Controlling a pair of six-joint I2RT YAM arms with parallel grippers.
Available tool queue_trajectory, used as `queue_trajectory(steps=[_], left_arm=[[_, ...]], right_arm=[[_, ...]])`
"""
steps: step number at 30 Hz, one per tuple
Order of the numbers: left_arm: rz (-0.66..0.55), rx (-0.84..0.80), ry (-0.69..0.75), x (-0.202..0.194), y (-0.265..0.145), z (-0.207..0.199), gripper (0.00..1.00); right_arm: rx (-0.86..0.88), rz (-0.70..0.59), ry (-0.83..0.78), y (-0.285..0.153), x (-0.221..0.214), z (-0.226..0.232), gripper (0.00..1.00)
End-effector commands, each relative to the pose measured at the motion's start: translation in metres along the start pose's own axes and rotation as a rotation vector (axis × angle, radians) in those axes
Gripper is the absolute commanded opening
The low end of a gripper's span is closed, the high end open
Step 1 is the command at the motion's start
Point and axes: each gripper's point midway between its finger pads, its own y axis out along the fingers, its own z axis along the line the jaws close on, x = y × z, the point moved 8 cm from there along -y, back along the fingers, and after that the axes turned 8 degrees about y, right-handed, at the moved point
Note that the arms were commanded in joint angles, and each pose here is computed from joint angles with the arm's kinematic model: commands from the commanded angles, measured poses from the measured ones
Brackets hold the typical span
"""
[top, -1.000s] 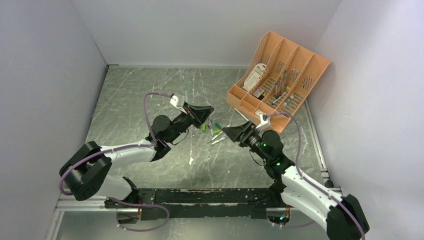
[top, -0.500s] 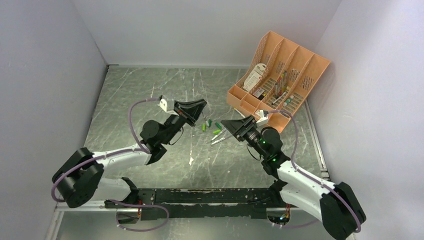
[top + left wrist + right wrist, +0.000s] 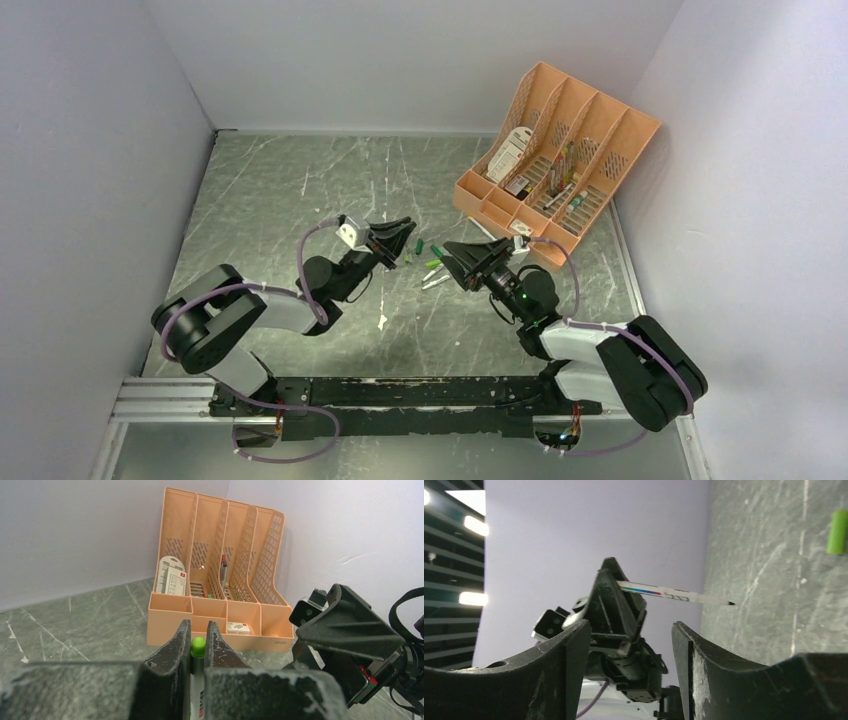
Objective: Insert the pens into the pen caps
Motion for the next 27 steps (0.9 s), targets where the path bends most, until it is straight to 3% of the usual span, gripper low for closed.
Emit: queue_trajectory(steps=[1,9,14,20,27], left_arm=[[-0.301,-0.054,0.039,0.051,0.009,-0.009,0.07],[-0.319,-0.099,0.159,0.047,0.023,-0.023,0.07],[-0.362,-0.182,0.341,0.046,0.036,-0.038,0.07],[-0.401,-0.229,0.345,0.050,0.046,-0.053,0.07],[-0.409,-0.278,0.328,0.052,0.041,-0.064,0.07]], right_arm=[[0.128,0.020,0.050,0.004,-0.002,0.028,0.61],[0.034,-0.011,0.235,0.008,0.001,0.020,0.62],[0.045,0.020,0.402,0.009,0.000,0.017,0.62],[0.119,0.072,0.534,0.015,-0.003,0.018,0.62],[0.174,0.048,0.612,0.021,0.001,0.011,0.62]])
